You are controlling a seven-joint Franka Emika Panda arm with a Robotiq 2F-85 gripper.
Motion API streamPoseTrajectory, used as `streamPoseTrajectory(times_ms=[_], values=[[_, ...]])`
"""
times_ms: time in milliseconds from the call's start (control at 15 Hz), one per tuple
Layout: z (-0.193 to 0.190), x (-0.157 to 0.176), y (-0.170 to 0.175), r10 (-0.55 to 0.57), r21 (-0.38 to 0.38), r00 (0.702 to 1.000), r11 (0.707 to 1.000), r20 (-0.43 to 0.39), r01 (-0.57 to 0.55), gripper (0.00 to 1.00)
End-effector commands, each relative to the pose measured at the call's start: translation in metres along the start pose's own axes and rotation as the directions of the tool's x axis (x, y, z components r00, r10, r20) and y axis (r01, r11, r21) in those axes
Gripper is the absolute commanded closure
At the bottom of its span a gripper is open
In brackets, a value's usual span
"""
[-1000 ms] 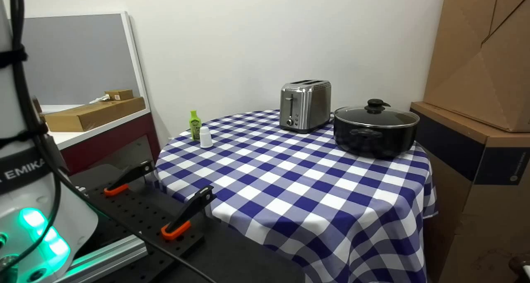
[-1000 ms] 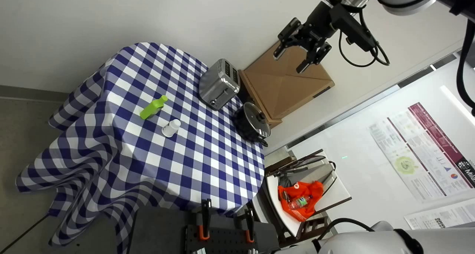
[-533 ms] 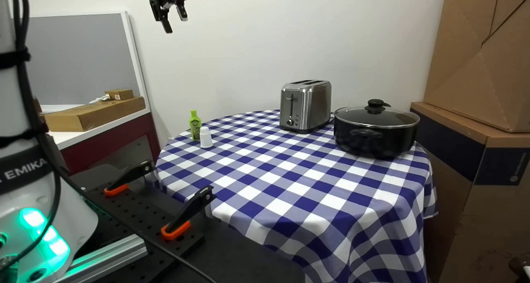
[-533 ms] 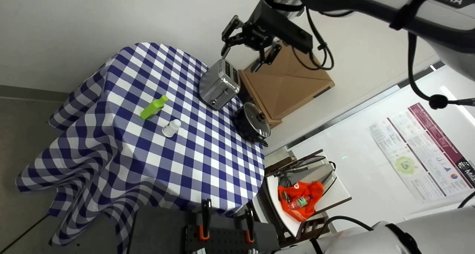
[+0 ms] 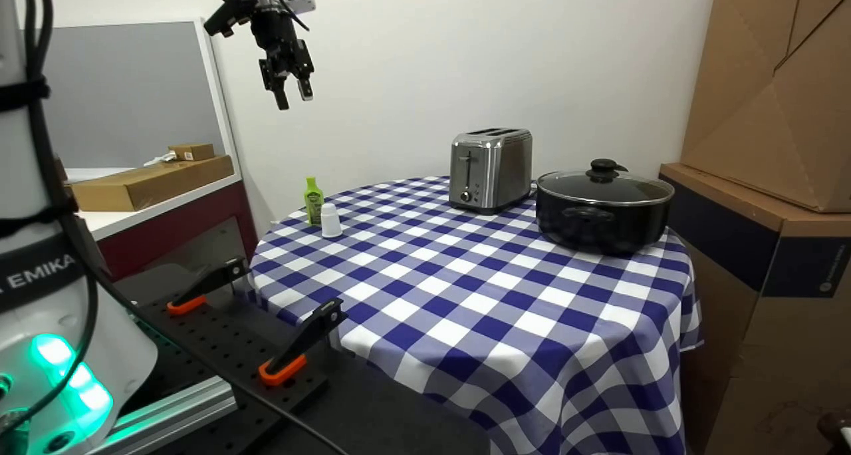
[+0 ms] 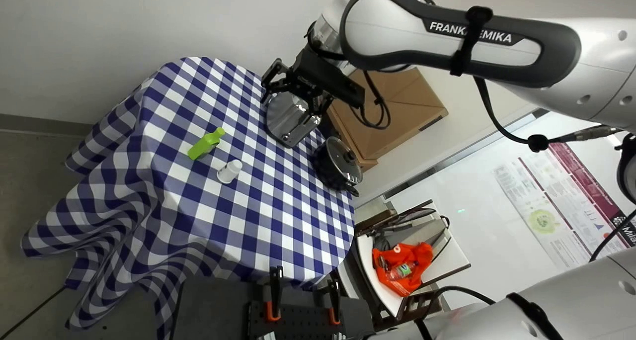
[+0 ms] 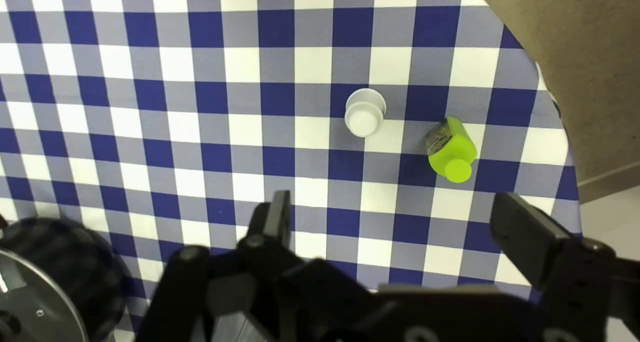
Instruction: Pick up the white bottle and put it on the right side of the table
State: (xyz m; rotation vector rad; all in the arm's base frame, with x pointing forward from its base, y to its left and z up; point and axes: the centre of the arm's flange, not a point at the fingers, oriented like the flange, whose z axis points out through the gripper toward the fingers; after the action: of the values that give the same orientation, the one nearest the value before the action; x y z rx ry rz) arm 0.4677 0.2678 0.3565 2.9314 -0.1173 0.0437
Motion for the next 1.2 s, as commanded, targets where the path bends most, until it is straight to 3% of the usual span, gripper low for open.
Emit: streamPoseTrajectory(times_ms=[0,267,1133], values=[[0.033,0.0,0.006,0.051,0.088,0.998,0.995,0.022,-0.053,0.0],[0.067,0.009,0.004,0.093,0.115,0.995,0.989,0.03,-0.096,0.0],[0.173,0.008,0.003,0.244,-0.056,0.965,0.969,0.1,-0.239,0.0]])
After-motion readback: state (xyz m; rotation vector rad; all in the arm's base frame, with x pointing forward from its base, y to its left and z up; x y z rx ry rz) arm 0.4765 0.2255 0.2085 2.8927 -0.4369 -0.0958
